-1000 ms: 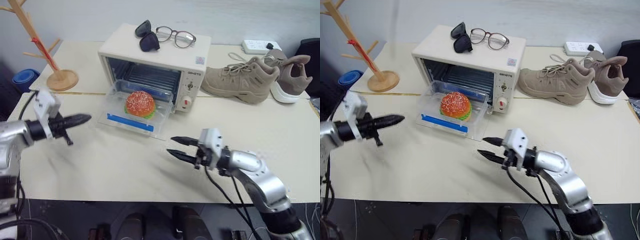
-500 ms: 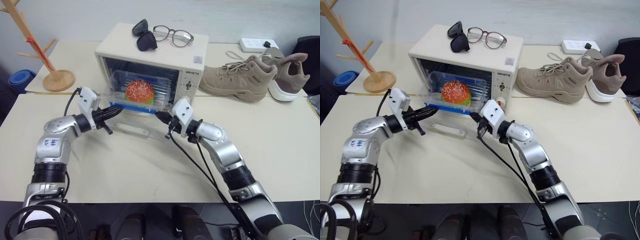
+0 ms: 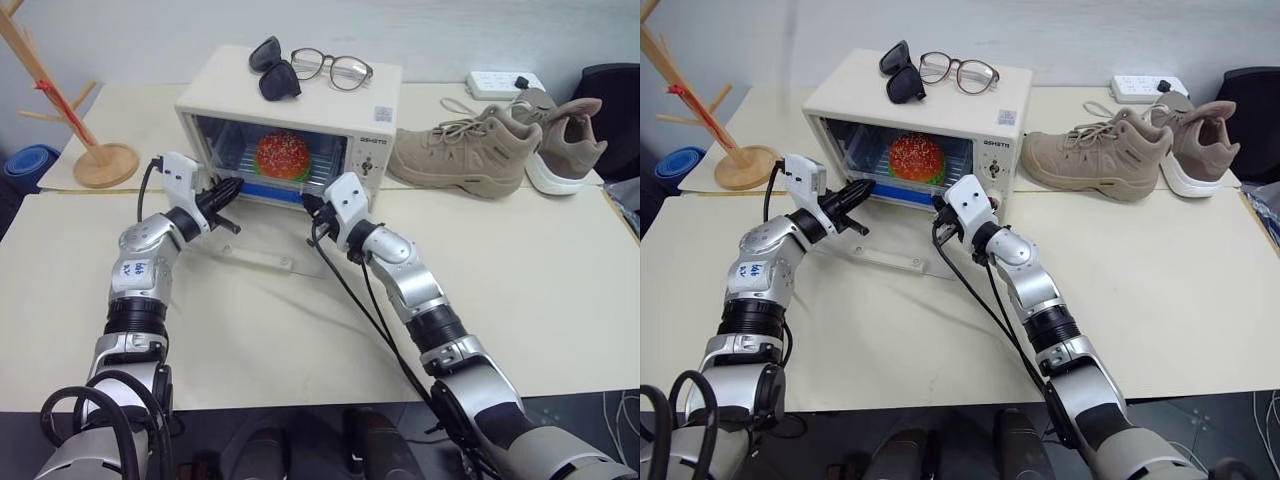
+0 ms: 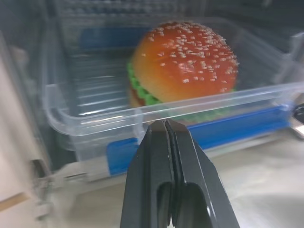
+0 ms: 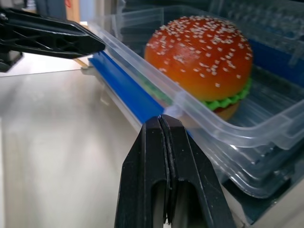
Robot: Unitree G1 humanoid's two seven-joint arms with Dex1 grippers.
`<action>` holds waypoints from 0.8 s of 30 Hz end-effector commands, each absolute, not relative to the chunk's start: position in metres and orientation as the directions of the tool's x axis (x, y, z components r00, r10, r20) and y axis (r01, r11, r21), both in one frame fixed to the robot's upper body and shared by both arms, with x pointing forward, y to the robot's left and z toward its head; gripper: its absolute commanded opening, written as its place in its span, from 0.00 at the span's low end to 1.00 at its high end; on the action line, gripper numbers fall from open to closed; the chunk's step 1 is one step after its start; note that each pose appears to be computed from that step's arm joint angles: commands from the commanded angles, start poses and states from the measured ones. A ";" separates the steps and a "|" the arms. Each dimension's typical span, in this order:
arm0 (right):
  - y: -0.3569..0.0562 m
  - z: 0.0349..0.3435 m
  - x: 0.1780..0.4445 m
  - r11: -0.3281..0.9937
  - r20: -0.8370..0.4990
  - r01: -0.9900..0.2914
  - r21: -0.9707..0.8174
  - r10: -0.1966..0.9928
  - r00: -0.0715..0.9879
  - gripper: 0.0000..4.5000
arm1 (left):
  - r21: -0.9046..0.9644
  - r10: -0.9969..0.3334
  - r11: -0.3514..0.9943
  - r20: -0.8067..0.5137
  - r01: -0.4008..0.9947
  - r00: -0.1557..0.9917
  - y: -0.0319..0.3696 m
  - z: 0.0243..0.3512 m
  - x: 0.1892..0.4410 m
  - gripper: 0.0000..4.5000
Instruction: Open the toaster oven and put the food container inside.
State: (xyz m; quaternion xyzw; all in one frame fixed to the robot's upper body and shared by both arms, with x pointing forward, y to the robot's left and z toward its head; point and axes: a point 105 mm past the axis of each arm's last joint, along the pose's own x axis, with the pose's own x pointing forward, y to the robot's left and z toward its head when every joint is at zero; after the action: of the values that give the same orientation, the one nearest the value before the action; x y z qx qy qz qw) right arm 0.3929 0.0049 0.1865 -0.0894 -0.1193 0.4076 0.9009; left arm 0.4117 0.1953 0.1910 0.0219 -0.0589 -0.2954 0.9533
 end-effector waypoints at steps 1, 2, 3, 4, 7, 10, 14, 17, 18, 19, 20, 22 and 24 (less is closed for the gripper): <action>0.001 0.208 0.369 0.588 0.209 -0.768 -0.252 0.808 0.550 0.00 | 0.103 -0.613 0.790 0.091 0.605 0.785 0.212 0.200 0.388 0.09; -0.009 0.213 0.359 0.573 0.220 -0.780 -0.251 0.818 0.531 0.00 | 0.107 -0.635 0.772 0.077 0.627 0.769 0.221 0.201 0.373 0.14; -0.016 0.216 0.352 0.562 0.225 -0.788 -0.251 0.825 0.518 0.00 | 0.110 -0.652 0.757 0.065 0.644 0.755 0.226 0.203 0.362 0.21; -0.025 0.217 0.342 0.539 0.222 -0.803 -0.253 0.840 0.494 0.00 | 0.171 -0.678 0.732 0.086 0.660 0.730 0.232 0.209 0.346 0.26; -0.072 0.190 0.328 0.511 0.079 -0.812 -0.281 0.856 0.511 0.00 | 0.291 -0.789 0.576 -0.045 0.764 0.612 0.255 0.197 0.290 0.48; -0.096 0.152 0.324 0.438 -0.127 -0.829 -0.347 0.854 0.505 0.00 | 0.257 -0.822 0.505 -0.146 0.824 0.550 0.265 0.185 0.266 0.66; -0.098 0.121 0.332 0.409 -0.194 -0.853 -0.325 0.854 0.483 0.00 | 0.230 -0.830 0.485 -0.184 0.844 0.527 0.267 0.176 0.260 0.94; -0.077 0.115 0.339 0.370 -0.177 -0.872 -0.321 0.881 0.439 0.00 | 0.218 -0.841 0.466 -0.191 0.858 0.506 0.262 0.168 0.257 0.99; -0.071 0.115 0.341 0.365 -0.166 -0.877 -0.312 0.888 0.429 0.00 | 0.219 -0.843 0.468 -0.180 0.856 0.507 0.259 0.169 0.257 0.99; -0.066 0.117 0.345 0.371 -0.139 -0.878 -0.301 0.894 0.425 0.00 | 0.218 -0.848 0.467 -0.163 0.857 0.504 0.256 0.170 0.257 0.99; -0.061 0.120 0.348 0.377 -0.110 -0.877 -0.297 0.899 0.424 0.00 | 0.223 -0.849 0.469 -0.151 0.854 0.506 0.254 0.172 0.257 0.99; -0.052 0.130 0.352 0.385 -0.049 -0.875 -0.294 0.908 0.416 0.00 | 0.239 -0.845 0.489 -0.109 0.839 0.524 0.251 0.178 0.259 0.99; -0.047 0.143 0.353 0.393 0.022 -0.870 -0.298 0.914 0.405 0.00 | 0.249 -0.830 0.525 -0.064 0.814 0.555 0.251 0.186 0.261 0.99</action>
State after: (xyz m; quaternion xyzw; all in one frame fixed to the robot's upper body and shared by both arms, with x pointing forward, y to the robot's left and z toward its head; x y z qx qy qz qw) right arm 0.3513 -0.0461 0.1204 -0.1332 -0.0417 0.5438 0.8275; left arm 0.2618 0.2493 0.1674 0.1180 0.0054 -0.4866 0.8656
